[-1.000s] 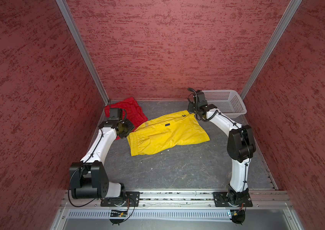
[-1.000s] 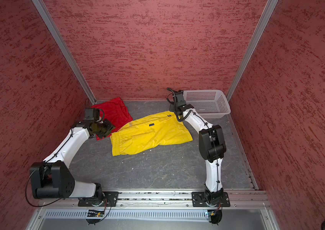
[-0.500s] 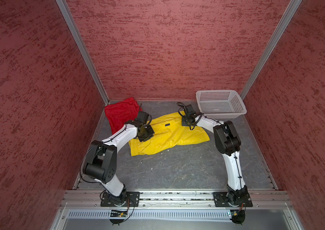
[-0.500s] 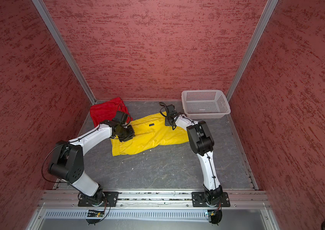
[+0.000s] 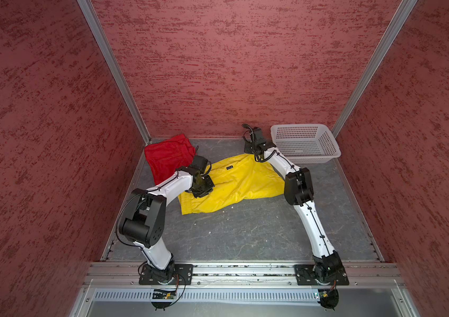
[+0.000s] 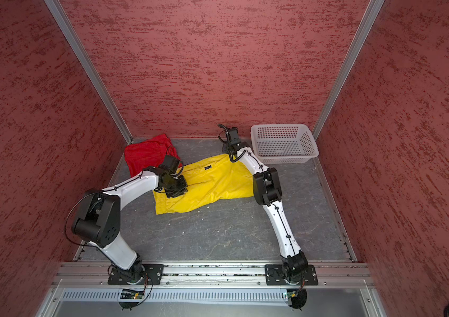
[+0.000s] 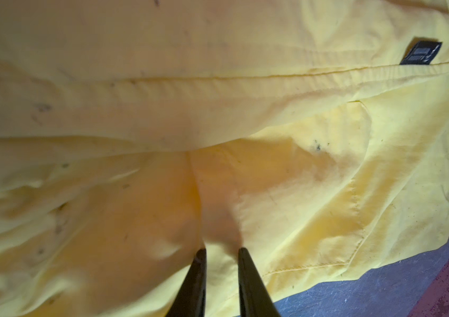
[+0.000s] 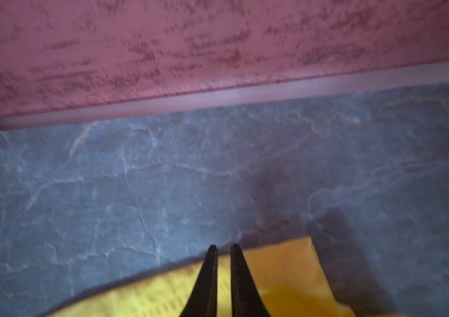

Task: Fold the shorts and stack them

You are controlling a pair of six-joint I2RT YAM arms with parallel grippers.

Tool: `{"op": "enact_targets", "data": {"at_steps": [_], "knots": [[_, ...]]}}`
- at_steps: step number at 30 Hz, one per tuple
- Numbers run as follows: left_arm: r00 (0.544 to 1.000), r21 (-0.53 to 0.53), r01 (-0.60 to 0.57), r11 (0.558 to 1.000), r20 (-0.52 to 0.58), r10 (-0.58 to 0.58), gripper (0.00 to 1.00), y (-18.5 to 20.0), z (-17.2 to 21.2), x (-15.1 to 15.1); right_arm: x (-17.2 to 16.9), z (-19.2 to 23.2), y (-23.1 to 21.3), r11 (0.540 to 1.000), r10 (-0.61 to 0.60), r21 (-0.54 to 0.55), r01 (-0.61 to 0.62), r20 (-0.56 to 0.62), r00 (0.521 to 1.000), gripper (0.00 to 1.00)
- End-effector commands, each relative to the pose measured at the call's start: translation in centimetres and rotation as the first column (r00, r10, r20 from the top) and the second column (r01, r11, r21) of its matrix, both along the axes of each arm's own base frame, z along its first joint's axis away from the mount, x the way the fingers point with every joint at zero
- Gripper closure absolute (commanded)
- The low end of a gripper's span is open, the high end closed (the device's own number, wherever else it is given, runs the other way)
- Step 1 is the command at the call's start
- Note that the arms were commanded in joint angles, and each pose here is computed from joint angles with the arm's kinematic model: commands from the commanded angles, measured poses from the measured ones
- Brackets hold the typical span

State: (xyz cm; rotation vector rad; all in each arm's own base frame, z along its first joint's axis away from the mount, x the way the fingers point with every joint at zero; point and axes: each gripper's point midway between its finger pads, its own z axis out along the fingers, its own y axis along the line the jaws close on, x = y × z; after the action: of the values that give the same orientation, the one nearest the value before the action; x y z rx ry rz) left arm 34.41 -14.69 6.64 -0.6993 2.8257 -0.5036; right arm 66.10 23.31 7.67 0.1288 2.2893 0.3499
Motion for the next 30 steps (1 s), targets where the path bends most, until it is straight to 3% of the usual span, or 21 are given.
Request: {"op": "enact_targets", "data": {"at_steps": [1,5,11,14,17,21,26,30], "knots": [[1.000,0.000,0.008,1.000,0.002,-0.008,0.73,0.6,0.5,-0.1,-0.1,-1.8,0.2,0.996,0.023,0.085,-0.016,-0.078,0.997,0.86],[0.996,-0.022,-0.021,1.000,0.091,0.023,0.61,2.1,3.9,0.9,-0.8,0.4,0.4,0.994,0.048,0.103,-0.041,-0.064,0.997,0.88],[0.971,-0.020,-0.059,0.998,0.231,0.062,0.50,5.2,8.9,1.8,-3.2,8.5,-0.2,0.990,0.063,0.118,-0.071,0.074,0.995,0.84],[0.968,-0.006,-0.083,0.997,0.237,0.082,0.51,6.5,9.4,0.8,-4.9,12.1,-0.7,0.991,0.053,0.117,-0.070,0.146,0.988,0.83],[0.975,0.010,-0.103,0.995,0.197,0.099,0.61,7.3,8.2,-1.3,-7.5,13.5,-0.1,0.990,0.072,0.106,-0.091,0.171,0.983,0.83],[0.983,0.036,-0.160,0.986,0.100,0.156,0.79,9.1,5.3,-4.4,-11.7,11.0,2.7,0.986,0.152,0.056,-0.159,0.112,0.982,0.81],[0.969,-0.033,-0.224,0.974,0.094,0.227,0.68,10.6,4.3,-5.6,-17.0,4.9,5.8,0.969,0.247,0.032,-0.246,-0.043,0.968,0.79],[0.962,-0.048,-0.243,0.969,0.117,0.247,0.67,11.2,4.7,-5.5,-19.9,1.8,6.1,0.966,0.258,0.057,-0.253,-0.115,0.959,0.83]]}}
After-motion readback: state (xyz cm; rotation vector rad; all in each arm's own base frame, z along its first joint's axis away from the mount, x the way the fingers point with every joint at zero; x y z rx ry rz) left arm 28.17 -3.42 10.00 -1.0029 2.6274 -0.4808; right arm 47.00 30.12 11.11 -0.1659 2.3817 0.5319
